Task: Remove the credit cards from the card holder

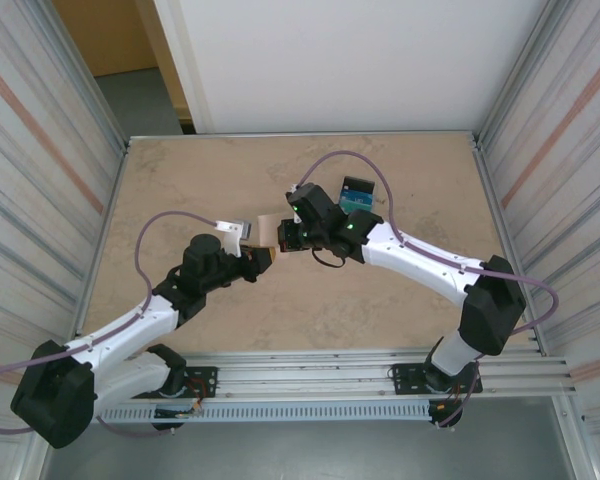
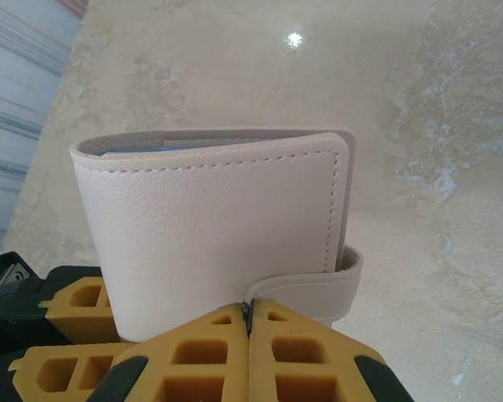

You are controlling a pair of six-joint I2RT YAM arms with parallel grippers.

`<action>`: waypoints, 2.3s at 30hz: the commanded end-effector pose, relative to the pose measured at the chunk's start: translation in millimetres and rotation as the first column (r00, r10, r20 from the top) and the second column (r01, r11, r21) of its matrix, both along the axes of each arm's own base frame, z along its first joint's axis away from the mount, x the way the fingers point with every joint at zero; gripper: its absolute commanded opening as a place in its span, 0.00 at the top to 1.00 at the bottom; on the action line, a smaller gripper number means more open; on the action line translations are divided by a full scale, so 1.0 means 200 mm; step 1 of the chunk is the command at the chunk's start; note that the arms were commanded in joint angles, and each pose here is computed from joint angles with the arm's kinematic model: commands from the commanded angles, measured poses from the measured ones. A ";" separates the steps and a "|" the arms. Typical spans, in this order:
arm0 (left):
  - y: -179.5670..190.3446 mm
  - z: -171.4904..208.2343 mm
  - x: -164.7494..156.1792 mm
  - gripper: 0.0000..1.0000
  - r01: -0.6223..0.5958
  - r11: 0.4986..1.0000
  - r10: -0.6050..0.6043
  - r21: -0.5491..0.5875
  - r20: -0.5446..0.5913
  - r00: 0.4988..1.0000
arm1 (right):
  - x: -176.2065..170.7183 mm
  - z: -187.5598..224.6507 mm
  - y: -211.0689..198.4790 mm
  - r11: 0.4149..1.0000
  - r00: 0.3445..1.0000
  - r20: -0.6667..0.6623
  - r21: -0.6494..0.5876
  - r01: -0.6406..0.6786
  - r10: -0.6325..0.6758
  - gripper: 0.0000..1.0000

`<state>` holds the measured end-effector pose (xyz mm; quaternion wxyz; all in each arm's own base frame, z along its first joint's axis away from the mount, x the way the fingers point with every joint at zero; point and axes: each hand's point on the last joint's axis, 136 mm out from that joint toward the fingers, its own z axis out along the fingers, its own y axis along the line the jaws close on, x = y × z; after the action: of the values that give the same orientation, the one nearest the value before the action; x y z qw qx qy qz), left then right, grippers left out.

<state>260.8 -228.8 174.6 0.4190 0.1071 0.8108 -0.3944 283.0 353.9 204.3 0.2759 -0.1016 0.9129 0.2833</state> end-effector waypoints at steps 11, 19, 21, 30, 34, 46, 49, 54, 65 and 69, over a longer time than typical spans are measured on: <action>0.00 0.16 0.02 1.00 -0.019 0.998 0.025 -0.059 0.087 0.996 | 0.01 0.00 -0.10 0.999 0.999 0.024 -0.044 0.031 -0.030 1.00; 0.00 0.15 0.02 1.00 -0.023 0.998 0.028 -0.055 0.086 0.996 | 0.01 0.00 -0.12 0.998 0.999 0.036 -0.043 0.035 -0.033 1.00; 0.01 0.16 0.03 1.00 -0.025 0.998 0.030 -0.057 0.087 0.996 | 0.00 0.00 -0.12 0.998 0.999 0.037 -0.045 0.037 -0.035 1.00; 0.01 0.15 0.03 1.00 -0.030 0.998 0.035 -0.056 0.088 0.996 | 0.00 0.00 -0.14 0.998 0.998 0.048 -0.047 0.046 -0.044 1.00; 0.01 0.15 0.03 1.00 -0.031 0.998 0.036 -0.055 0.092 0.995 | 0.00 0.01 -0.14 0.998 0.998 0.052 -0.046 0.047 -0.045 1.00; 0.02 0.16 0.03 1.00 -0.024 0.998 0.029 -0.054 0.097 0.995 | 0.02 0.01 -0.20 0.997 0.996 0.066 -0.050 0.061 -0.058 1.00; 0.02 0.16 0.02 1.00 -0.013 0.999 0.017 -0.042 0.101 0.995 | 0.02 0.00 -0.23 0.997 0.996 0.062 -0.040 0.060 -0.057 1.00; 0.01 0.19 0.02 1.00 0.019 0.999 -0.015 -0.035 0.118 0.993 | 0.03 -0.02 -0.27 0.999 0.998 0.040 0.032 0.043 -0.045 0.97; -0.02 0.31 -0.01 1.00 0.207 0.976 -0.197 -0.066 0.137 0.971 | 0.03 -0.03 -0.22 0.969 0.995 0.028 0.227 -0.098 0.094 0.73; -0.04 0.33 -0.03 1.00 0.263 0.964 -0.255 -0.046 0.138 0.957 | 0.03 0.03 -0.22 0.942 0.987 0.057 0.294 -0.159 0.149 0.66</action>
<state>263.3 -228.2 220.9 0.4189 0.1726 0.7727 -0.4446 293.7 303.1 180.9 0.2621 -0.0961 0.8811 0.3818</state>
